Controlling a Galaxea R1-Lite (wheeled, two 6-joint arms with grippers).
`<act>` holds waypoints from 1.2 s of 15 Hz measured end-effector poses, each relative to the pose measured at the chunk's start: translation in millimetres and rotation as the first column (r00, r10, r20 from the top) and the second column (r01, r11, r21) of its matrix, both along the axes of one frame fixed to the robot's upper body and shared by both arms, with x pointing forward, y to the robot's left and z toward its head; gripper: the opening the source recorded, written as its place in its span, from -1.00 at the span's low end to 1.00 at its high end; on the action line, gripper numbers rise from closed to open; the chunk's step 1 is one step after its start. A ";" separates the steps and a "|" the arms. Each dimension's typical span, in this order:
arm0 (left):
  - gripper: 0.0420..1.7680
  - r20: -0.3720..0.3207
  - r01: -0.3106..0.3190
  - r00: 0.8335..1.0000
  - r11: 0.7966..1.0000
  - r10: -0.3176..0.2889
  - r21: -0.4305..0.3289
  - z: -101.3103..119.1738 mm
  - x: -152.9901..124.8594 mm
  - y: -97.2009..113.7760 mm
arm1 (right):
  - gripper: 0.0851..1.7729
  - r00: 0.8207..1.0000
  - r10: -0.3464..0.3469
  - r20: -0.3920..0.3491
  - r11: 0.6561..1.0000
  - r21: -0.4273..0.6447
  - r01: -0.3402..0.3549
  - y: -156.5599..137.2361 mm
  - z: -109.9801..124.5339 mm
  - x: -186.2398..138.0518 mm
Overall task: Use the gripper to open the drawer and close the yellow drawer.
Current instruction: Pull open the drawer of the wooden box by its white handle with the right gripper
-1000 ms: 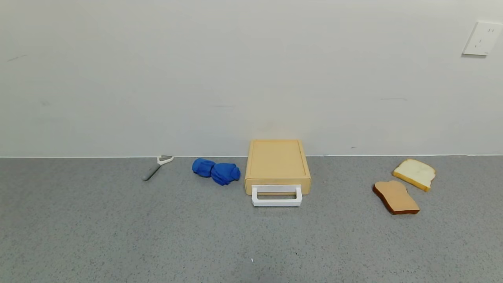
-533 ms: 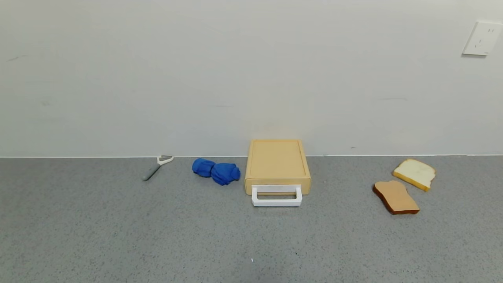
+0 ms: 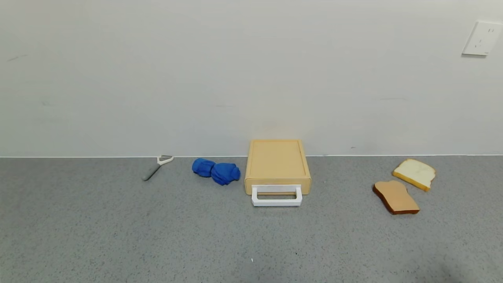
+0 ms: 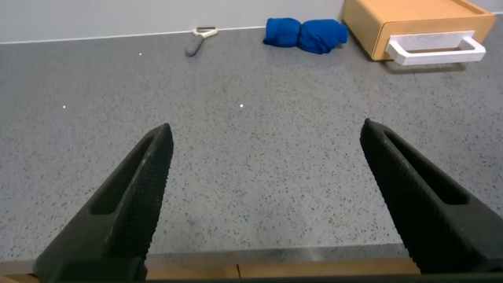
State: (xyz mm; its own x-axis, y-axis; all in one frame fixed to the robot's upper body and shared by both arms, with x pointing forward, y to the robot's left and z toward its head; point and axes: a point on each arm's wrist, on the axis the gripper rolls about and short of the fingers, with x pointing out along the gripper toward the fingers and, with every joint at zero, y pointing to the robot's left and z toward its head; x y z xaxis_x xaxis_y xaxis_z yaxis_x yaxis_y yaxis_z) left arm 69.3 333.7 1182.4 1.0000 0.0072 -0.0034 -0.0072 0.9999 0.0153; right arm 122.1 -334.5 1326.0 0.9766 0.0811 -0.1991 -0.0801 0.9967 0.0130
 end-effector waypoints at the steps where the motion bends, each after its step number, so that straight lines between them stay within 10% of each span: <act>1: 0.94 0.000 0.000 1.000 1.000 0.000 0.000 0.0 0.0 0.0 | 0.93 0.999 0.031 -0.030 1.000 0.003 -0.031 1.1 10.2 15.0; 6: 0.94 0.000 0.000 1.000 1.000 0.000 0.000 0.0 0.0 0.0 | 0.93 0.965 0.214 -0.154 0.977 0.031 -0.211 14.7 46.9 102.8; 18: 0.94 0.000 0.000 1.000 1.000 0.000 0.000 0.0 0.0 0.0 | 0.93 0.755 0.538 -0.374 0.834 0.102 -0.543 129.4 30.9 266.8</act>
